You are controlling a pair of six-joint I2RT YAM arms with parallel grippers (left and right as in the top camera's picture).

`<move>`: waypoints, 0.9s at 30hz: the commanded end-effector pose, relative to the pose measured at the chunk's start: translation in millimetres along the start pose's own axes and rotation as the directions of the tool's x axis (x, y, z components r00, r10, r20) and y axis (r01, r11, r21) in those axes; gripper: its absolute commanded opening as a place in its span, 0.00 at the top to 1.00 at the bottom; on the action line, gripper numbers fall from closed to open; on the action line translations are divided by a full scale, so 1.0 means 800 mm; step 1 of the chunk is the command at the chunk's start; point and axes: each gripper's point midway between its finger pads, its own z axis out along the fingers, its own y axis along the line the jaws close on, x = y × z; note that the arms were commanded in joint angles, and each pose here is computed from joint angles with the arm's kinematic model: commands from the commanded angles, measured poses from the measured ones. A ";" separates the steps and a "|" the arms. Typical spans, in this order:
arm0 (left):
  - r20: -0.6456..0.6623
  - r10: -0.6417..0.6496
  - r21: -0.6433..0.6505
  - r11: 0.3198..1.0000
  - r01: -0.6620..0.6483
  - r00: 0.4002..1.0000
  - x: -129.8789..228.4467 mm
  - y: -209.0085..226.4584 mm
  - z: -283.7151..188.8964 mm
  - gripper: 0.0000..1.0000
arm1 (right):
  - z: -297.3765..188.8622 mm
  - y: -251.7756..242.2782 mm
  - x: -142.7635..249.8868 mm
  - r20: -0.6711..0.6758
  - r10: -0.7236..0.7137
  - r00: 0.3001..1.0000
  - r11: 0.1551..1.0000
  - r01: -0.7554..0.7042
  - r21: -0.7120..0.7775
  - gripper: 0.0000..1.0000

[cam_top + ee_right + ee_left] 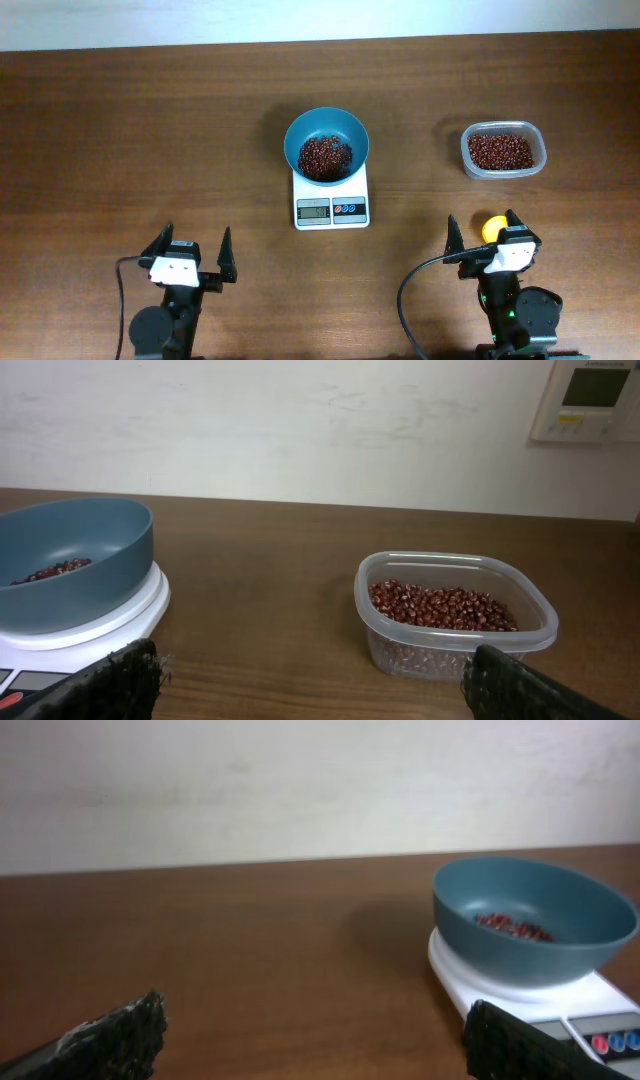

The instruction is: Scoop item into bowl and weigh 50g on scale

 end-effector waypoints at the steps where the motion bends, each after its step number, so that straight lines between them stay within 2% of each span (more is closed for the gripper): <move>1: 0.000 -0.001 -0.020 1.000 0.001 1.000 0.008 0.003 0.002 0.01 | 0.000 0.001 0.003 -0.002 0.000 1.000 1.000 0.000 0.001 0.01; 7: -0.005 0.059 -0.030 0.998 -0.059 0.998 0.008 0.005 0.002 0.01 | 0.000 0.001 0.003 -0.002 0.000 1.000 1.000 0.000 0.001 0.01; 27: 0.001 0.059 -0.027 0.998 -0.059 0.998 0.007 0.005 0.002 0.01 | 0.000 0.001 0.003 -0.002 0.000 1.000 1.000 0.000 0.001 0.01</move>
